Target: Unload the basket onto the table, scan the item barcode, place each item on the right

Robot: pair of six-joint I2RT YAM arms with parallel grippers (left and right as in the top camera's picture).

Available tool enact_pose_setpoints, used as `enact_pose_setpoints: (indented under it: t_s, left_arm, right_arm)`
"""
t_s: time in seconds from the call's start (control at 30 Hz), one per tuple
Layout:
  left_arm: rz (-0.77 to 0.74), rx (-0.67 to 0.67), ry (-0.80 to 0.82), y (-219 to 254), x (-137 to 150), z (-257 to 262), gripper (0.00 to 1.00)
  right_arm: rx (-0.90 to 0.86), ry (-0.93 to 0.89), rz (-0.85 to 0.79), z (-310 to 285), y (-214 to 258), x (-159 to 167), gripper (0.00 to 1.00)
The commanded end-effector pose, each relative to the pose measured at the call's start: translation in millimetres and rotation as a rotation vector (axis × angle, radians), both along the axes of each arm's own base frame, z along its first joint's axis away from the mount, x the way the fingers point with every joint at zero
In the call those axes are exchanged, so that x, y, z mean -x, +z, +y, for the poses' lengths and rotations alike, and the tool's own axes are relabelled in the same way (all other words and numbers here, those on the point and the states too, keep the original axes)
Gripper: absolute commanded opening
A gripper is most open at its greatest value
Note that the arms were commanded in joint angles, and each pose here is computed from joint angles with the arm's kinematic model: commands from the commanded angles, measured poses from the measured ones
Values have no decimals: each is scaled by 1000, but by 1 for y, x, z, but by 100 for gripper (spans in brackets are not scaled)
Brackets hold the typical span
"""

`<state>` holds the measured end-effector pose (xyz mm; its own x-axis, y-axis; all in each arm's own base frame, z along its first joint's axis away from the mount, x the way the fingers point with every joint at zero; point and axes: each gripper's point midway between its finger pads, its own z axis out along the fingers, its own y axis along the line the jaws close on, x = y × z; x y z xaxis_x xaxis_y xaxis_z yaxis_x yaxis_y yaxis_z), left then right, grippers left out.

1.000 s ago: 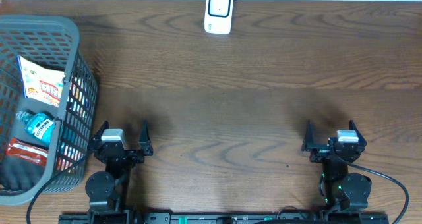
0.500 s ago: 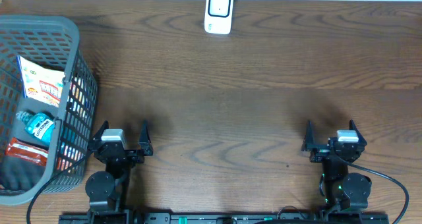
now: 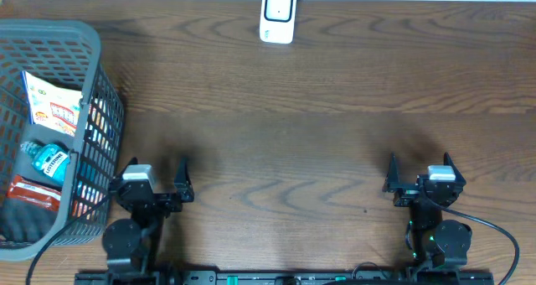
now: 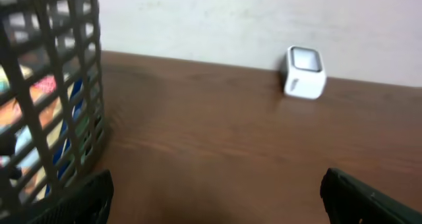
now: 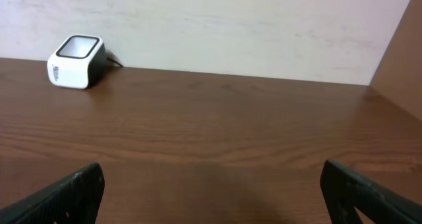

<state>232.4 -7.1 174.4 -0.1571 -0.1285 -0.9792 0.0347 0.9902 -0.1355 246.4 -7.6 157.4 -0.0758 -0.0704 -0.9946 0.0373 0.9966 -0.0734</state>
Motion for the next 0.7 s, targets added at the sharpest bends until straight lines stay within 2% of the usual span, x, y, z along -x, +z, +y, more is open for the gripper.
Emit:
enact_pose_setpoints:
  t_s: [0.0,0.4,0.67]
  left_arm:
    - [-59,19,-84,38,10,-15,98]
    - [-179,99,-132,126,37,-25,98]
    - [-89,113,-143,163,18,-27,98]
  right_arm:
    - [12,9,1,1,0,0,99]
    - [12,9,1,1,0,0,99]
    - [12,9,1,1,0,0,99]
